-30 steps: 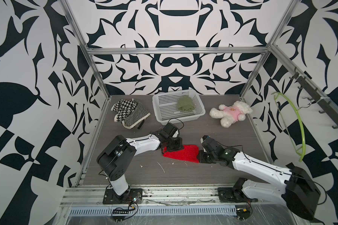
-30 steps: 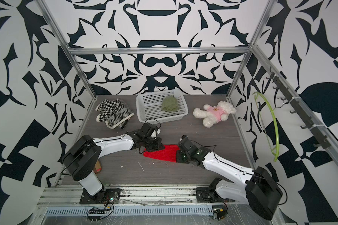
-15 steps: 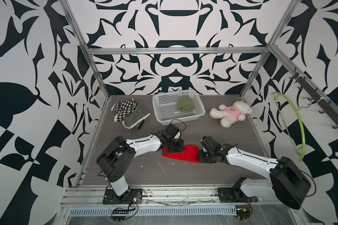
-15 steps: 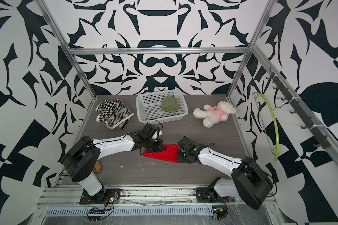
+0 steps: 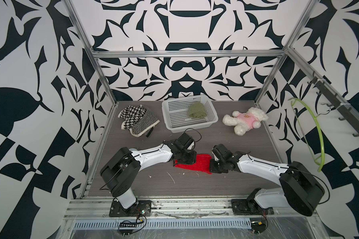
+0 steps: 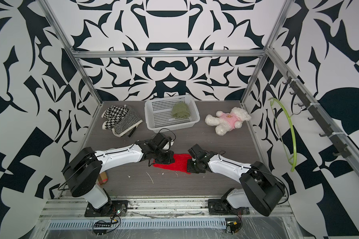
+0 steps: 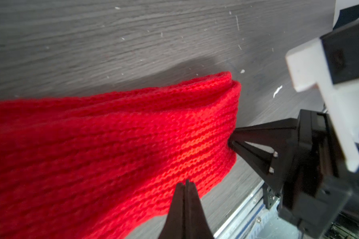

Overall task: Roll up the scarf and place it into the basket
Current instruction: Roll the scarf at the center of the board.

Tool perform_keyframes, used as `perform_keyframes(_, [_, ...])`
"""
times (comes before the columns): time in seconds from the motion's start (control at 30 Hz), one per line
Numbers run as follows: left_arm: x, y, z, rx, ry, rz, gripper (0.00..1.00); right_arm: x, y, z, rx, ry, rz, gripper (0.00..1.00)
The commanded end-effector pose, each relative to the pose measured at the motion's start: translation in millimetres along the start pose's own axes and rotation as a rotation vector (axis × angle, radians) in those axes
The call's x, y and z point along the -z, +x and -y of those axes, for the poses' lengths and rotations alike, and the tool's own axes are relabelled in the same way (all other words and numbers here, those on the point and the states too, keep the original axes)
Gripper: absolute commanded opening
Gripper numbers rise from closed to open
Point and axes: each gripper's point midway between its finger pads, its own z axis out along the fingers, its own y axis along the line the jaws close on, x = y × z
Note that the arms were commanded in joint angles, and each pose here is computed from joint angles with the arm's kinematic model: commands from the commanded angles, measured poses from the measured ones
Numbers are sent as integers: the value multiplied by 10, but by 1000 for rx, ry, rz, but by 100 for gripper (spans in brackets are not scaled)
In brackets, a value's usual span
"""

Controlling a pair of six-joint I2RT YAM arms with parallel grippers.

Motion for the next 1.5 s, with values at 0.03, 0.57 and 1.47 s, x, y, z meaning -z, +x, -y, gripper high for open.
perform_keyframes(0.03, [1, 12, 72, -50, -4, -20, 0, 306, 44, 318, 5, 171, 3, 0])
perform_keyframes(0.57, [-242, -54, 541, -121, 151, -55, 0, 503, -142, 169, 47, 150, 43, 0])
perform_keyframes(1.47, [-176, -94, -79, 45, 107, -25, 0, 283, -292, -943, 158, -194, 24, 0])
